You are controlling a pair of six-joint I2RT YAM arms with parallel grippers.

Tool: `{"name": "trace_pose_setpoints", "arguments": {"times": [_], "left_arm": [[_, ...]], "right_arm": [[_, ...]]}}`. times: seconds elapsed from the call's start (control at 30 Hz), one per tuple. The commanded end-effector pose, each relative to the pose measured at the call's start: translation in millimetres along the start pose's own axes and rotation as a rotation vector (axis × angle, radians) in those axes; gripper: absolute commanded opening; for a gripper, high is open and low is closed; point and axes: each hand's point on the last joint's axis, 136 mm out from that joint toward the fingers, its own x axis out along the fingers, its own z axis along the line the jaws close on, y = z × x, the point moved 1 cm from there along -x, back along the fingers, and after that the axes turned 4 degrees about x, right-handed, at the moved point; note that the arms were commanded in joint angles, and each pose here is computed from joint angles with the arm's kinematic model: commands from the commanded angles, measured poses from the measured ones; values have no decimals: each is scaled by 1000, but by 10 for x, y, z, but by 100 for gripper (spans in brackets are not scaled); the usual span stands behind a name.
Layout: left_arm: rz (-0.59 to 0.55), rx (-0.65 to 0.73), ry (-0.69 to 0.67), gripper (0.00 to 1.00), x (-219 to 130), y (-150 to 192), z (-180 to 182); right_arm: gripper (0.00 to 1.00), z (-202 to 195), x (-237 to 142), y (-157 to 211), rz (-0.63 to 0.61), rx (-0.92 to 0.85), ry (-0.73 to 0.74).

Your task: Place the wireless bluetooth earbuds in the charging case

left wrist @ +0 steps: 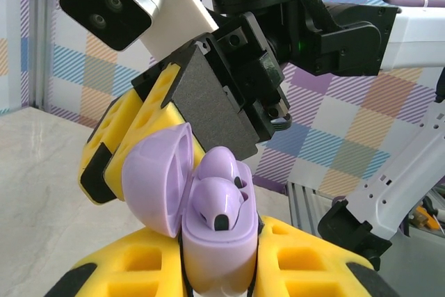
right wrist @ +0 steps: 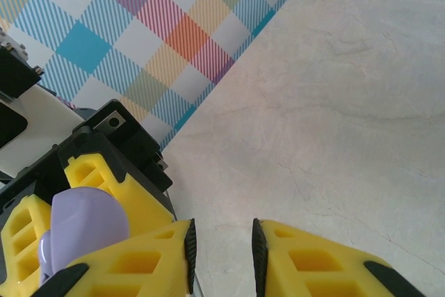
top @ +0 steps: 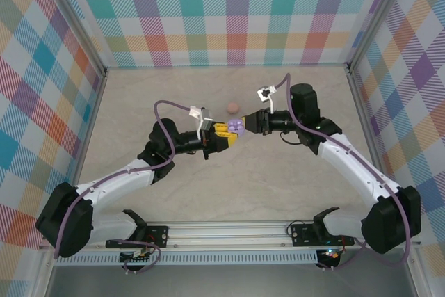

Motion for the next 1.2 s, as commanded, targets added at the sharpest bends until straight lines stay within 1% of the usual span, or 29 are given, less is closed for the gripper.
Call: {"name": "trace_pose_setpoints", "arguments": {"times": [0.0, 0.33, 0.67, 0.8, 0.9, 0.97, 1.17], "left_arm": [[-15, 0, 2, 20, 50, -56, 5], [-1, -21, -17, 20, 61, 0, 57], [14, -37, 4, 20, 84, 17, 37], [5, -23, 7, 19, 64, -46, 6], [21, -17, 14, 19, 66, -65, -15], [19, -13, 17, 19, 60, -75, -28], [6, 12, 12, 18, 27, -171, -66]], "right_arm": [[31, 282, -100, -57, -37, -86, -81], [32, 374, -172, -57, -73, -130, -100], [32, 409, -190, -69, -96, -149, -117], [31, 322, -200, -85, -101, -144, -49], [32, 353, -217, -83, -109, -160, -59], [31, 328, -224, -92, -111, -158, -36], [32, 12, -199, -107, -100, -93, 127]]}}
